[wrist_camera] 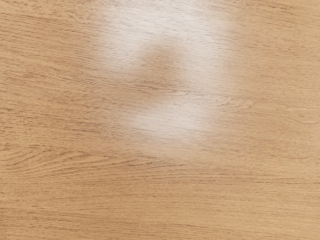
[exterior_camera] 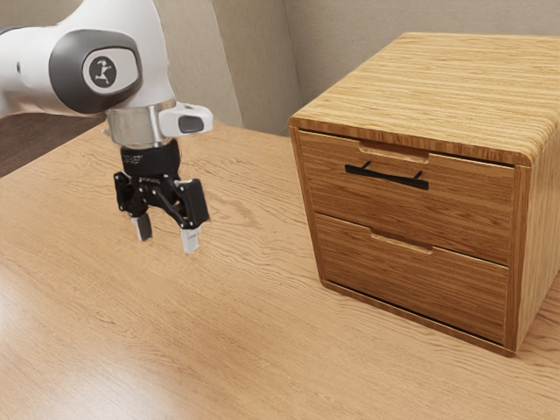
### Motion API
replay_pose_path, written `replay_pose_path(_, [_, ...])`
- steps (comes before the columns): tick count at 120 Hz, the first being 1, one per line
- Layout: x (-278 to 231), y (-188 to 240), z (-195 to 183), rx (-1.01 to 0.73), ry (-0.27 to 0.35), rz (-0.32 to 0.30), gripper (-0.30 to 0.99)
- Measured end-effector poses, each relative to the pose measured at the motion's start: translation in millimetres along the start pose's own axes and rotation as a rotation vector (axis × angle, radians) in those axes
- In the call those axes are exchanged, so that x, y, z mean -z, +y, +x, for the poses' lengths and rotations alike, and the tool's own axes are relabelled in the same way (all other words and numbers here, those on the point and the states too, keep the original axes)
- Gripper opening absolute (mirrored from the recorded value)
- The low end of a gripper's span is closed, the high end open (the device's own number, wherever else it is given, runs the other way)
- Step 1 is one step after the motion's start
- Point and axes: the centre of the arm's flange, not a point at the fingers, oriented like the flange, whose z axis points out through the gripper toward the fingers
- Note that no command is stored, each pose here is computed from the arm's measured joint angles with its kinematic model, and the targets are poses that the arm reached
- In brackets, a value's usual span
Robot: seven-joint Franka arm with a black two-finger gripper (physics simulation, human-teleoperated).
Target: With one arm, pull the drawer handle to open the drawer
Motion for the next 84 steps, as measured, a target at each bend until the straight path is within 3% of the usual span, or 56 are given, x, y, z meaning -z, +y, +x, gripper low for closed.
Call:
replay_pose_path(13, [10,-37,9,0.063,0.103,-0.013,0.69])
replay_pose_path(30, [21,-77,8,0.132,0.185,-0.038,0.69])
replay_pose_path(44, [93,-86,-53,0.190,0.361,-0.075,0.69])
replay_pose_path(49, [103,-62,-58,0.197,0.386,-0.083,0.69])
replay_pose_path(62, [88,36,-19,0.200,0.383,-0.097,0.69])
replay_pose_path(84, [70,139,11,0.280,0.435,-0.154,0.69])
